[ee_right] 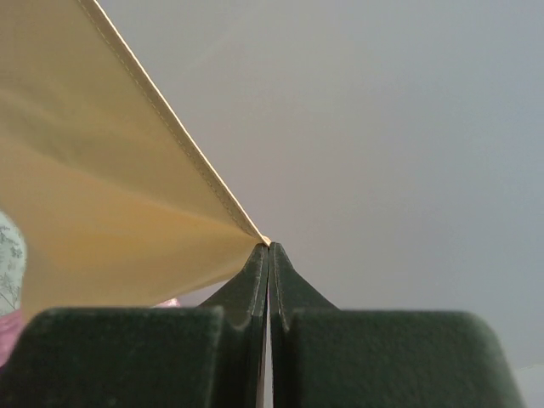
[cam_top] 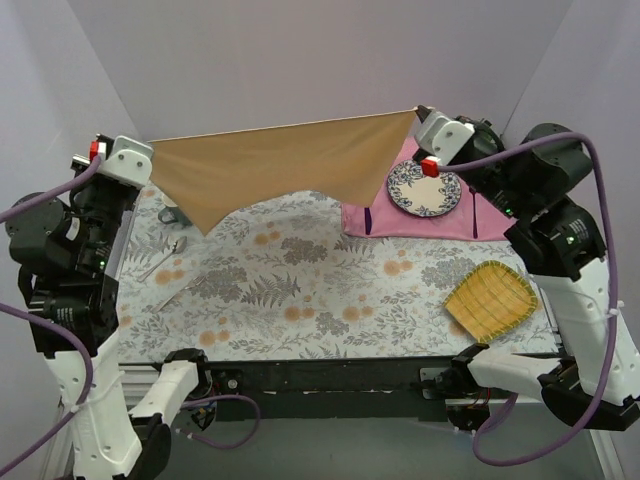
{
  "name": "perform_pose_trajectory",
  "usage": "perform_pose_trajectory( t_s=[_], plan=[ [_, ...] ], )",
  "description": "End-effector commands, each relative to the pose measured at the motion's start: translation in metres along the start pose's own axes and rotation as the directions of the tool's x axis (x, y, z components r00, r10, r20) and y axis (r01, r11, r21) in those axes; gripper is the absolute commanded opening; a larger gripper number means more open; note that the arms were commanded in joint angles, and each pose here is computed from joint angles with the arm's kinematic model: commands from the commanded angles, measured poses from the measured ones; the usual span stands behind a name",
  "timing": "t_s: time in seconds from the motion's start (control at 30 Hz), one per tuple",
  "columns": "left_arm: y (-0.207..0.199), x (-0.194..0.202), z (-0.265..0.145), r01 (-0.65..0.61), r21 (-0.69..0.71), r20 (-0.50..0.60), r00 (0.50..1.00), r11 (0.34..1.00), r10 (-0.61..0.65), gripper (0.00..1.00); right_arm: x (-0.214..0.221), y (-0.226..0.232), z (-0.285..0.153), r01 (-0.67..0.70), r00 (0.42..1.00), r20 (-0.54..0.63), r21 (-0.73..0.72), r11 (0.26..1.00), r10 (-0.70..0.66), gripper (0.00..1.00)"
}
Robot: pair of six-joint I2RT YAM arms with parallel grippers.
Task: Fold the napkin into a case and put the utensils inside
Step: Flatten out the crumpled napkin at the center of the board.
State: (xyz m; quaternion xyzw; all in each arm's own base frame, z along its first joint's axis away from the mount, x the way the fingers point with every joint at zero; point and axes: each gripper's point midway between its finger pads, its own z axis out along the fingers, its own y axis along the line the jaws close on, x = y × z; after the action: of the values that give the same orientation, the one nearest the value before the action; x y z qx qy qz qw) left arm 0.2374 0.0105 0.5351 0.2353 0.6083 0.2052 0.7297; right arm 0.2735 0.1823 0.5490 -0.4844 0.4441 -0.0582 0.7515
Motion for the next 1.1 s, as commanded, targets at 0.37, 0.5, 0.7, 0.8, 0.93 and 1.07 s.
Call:
perform_pose_trajectory(
  t_s=[0.37,0.5,0.7,0.8,0.93,1.07],
  plan=[
    [-0.031,0.07,0.072,0.067,0.128,-0.243,0.969,0.99,-0.034,0.0,0.053,0.033,0.047,0.008,0.988,-0.15,-0.08,0.997,-0.02,0.01],
    [-0.074,0.127,0.098,0.108,0.229,-0.346,0.938,0.967,-0.023,0.0,0.109,0.052,0.065,-0.046,0.962,-0.272,-0.094,0.994,0.019,0.01],
    [-0.151,0.216,0.14,0.242,0.369,-0.474,0.88,0.897,-0.042,0.0,0.19,0.119,0.09,-0.14,0.934,-0.353,-0.239,0.961,0.048,0.01],
    [-0.187,0.255,0.159,0.307,0.429,-0.525,0.85,0.849,-0.042,0.0,0.229,0.15,0.105,-0.211,0.912,-0.402,-0.29,0.933,0.081,0.01],
    [-0.231,0.315,0.173,0.386,0.458,-0.623,0.782,0.801,-0.02,0.0,0.283,0.194,0.122,-0.298,0.876,-0.469,-0.344,0.89,0.112,0.01],
    [-0.252,0.359,0.185,0.411,0.436,-0.675,0.738,0.801,-0.011,0.0,0.316,0.222,0.133,-0.33,0.86,-0.499,-0.384,0.862,0.108,0.01]
  ],
)
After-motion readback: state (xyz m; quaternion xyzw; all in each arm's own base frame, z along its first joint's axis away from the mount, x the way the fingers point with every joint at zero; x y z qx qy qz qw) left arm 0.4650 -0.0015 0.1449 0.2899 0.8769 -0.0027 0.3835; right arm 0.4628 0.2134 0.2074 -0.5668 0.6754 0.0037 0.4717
